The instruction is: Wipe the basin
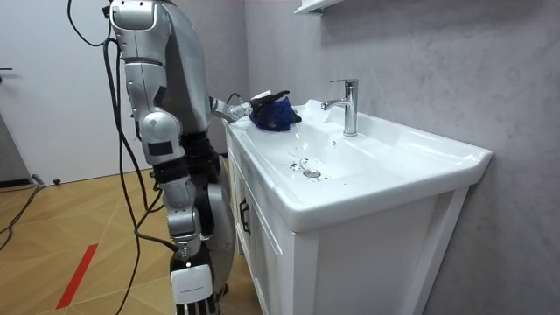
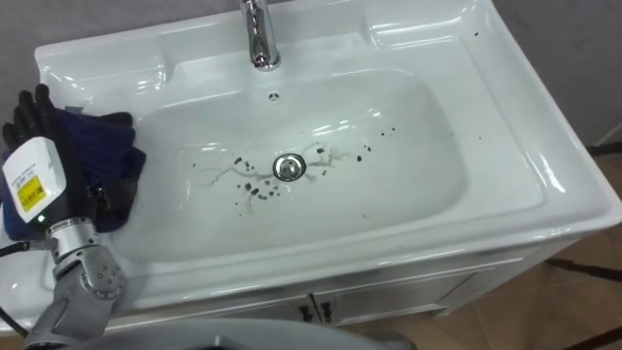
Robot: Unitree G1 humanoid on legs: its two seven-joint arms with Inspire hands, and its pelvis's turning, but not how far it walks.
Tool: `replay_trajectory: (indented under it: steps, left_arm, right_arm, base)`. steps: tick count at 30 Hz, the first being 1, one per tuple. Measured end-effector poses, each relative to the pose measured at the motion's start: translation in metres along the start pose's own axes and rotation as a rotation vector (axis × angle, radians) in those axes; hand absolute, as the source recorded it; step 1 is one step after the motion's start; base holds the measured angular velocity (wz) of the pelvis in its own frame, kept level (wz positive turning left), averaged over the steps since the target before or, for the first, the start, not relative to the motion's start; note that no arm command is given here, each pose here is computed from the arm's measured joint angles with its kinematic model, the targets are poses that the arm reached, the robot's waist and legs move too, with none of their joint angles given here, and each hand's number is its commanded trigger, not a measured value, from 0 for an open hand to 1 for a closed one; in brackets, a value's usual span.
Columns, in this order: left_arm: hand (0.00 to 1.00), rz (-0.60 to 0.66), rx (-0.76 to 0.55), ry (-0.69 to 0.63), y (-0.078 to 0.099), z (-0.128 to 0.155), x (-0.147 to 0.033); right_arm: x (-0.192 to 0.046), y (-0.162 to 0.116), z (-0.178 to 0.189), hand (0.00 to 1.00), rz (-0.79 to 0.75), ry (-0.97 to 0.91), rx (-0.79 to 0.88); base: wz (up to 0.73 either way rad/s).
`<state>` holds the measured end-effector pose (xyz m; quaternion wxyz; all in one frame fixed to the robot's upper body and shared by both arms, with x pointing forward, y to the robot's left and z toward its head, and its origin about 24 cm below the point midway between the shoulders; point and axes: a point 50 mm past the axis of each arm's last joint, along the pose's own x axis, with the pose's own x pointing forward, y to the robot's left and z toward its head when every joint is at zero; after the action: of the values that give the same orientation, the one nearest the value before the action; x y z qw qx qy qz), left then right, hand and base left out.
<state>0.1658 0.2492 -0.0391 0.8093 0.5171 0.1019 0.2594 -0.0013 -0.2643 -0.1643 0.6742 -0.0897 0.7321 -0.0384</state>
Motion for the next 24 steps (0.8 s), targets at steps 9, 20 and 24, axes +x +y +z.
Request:
replay_trajectory:
  steps: [9, 20, 24]
  left_arm:
    - [0.00, -0.058, 0.007, 0.039, -0.006, -0.008, -0.004]
    - [0.00, -0.184, 0.021, 0.085, -0.021, -0.014, -0.001]
    - [0.00, -0.198, 0.027, 0.096, -0.025, -0.014, 0.000]
  right_arm:
    - [-0.001, -0.002, 0.004, 0.00, 0.000, -0.005, 0.007]
    - [-0.001, -0.002, 0.005, 0.00, 0.034, 0.005, -0.016]
    - [-0.001, -0.002, 0.004, 0.00, 0.027, 0.022, -0.037]
  base:
    - [0.00]
    - [-0.03]
    - [-0.03]
